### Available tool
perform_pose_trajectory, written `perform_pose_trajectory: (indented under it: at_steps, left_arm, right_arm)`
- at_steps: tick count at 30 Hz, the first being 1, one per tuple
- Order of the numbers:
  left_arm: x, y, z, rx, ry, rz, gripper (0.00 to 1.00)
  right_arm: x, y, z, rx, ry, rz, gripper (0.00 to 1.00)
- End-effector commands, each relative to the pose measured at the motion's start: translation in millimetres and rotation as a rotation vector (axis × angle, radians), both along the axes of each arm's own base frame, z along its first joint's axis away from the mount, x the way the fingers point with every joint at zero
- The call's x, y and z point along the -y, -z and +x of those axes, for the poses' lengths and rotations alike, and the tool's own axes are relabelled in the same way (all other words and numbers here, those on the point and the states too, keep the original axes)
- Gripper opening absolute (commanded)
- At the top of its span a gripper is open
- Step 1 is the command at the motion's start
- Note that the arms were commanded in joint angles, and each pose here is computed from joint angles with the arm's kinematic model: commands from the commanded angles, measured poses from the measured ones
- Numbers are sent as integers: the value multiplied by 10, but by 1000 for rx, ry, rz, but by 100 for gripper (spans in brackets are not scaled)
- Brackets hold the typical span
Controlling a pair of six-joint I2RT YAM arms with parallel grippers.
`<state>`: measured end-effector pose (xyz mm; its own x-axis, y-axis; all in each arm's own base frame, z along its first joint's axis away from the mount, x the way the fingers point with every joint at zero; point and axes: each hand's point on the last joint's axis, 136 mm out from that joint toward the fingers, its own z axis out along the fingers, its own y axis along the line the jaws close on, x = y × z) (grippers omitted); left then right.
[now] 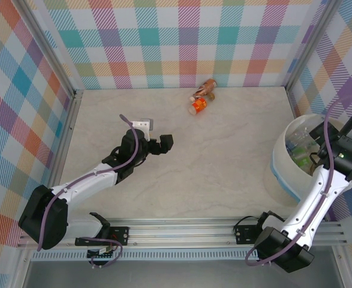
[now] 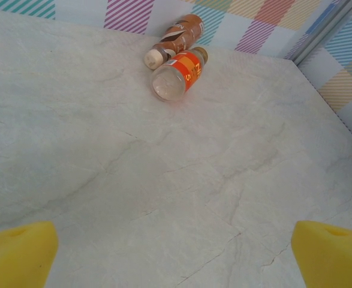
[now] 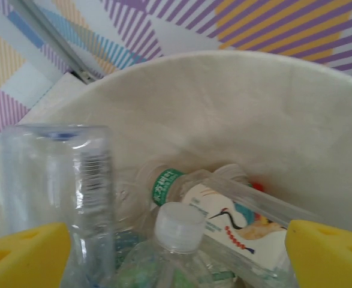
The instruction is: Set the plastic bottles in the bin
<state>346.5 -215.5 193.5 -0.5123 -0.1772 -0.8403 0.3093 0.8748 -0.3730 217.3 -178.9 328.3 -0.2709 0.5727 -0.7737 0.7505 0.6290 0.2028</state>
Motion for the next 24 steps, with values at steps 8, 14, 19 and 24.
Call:
perform_pose_trajectory:
  at_steps: [8, 14, 19, 24]
  left_arm:
    - [-72, 38, 69, -10, -28, 28, 100]
    - [-97, 82, 61, -19, -29, 41, 100]
    - [-100, 106, 53, -26, -26, 43, 100]
    - [-87, 90, 55, -27, -20, 36, 100]
  right_arm:
    - [-766, -456, 435, 246, -384, 156, 100]
    - [-988, -259, 725, 222, -546, 188, 100]
    - [-871, 102, 799, 164, -489, 202, 100]
    - [-744, 476, 736, 63, -388, 249, 100]
